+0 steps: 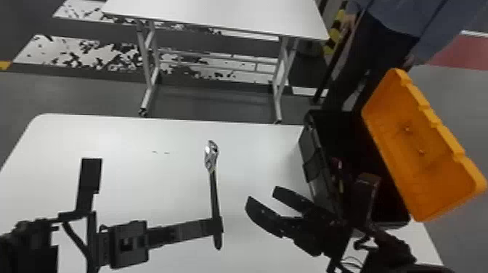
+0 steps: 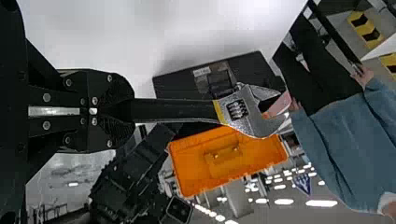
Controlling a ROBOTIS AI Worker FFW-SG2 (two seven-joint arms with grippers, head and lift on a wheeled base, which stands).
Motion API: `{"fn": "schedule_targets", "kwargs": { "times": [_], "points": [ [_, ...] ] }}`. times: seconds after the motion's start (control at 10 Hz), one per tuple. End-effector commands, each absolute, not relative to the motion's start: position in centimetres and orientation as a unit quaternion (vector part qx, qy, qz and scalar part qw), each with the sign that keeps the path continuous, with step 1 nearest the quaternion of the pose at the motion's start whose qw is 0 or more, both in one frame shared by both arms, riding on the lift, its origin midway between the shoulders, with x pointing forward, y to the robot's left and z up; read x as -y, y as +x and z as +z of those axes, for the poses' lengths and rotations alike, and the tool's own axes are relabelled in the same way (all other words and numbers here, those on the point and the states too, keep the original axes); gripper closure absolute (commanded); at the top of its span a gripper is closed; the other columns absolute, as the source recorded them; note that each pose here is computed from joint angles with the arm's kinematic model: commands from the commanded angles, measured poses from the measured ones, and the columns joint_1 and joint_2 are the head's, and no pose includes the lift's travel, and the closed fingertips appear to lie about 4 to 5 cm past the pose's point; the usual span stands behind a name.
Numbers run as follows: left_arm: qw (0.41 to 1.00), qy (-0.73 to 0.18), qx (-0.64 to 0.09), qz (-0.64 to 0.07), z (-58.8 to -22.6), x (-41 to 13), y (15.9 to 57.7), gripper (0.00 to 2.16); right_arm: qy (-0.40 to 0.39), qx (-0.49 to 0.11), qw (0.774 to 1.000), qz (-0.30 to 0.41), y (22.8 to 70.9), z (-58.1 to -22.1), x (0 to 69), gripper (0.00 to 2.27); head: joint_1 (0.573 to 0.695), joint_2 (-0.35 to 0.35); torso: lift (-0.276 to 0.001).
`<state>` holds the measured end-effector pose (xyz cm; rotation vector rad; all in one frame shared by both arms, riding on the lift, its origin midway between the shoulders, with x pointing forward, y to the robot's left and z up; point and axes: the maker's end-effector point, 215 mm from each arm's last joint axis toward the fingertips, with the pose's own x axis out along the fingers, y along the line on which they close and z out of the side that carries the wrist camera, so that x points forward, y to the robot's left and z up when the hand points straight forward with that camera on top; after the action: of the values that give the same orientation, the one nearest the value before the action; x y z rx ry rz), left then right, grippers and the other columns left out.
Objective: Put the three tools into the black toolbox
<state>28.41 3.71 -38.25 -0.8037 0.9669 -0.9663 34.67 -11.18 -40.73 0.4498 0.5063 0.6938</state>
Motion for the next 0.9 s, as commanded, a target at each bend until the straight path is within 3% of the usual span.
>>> {"fn": "schedule_targets", "kwargs": {
  "times": [0.0,0.3,0.6,0.8],
  "points": [
    [0.694,-0.371,-0.434,-0.439,-38.3,-4.2,28.0,1.36,0.215,-0.254,0.881,0.336,34.9,-40.8,11.0,0.08,0.695,-0.140,-0.051],
    [0.690,-0.357,-0.463,-0.428,-40.6,-3.9,26.9,1.36,0.223,-0.306,0.859,0.344,33.8,-40.9,10.5,0.08,0.695,-0.127,-0.051],
    [0.680,-0.345,-0.482,-0.431,-41.8,-2.3,26.1,1.36,0.230,-0.378,0.818,0.368,31.3,-39.9,8.1,0.08,0.695,-0.125,-0.051],
    [0.677,-0.338,-0.486,-0.438,-41.8,-1.4,25.6,1.36,0.218,-0.390,0.809,0.381,31.5,-39.7,6.5,0.08,0.695,-0.120,-0.051]
  ]
}}
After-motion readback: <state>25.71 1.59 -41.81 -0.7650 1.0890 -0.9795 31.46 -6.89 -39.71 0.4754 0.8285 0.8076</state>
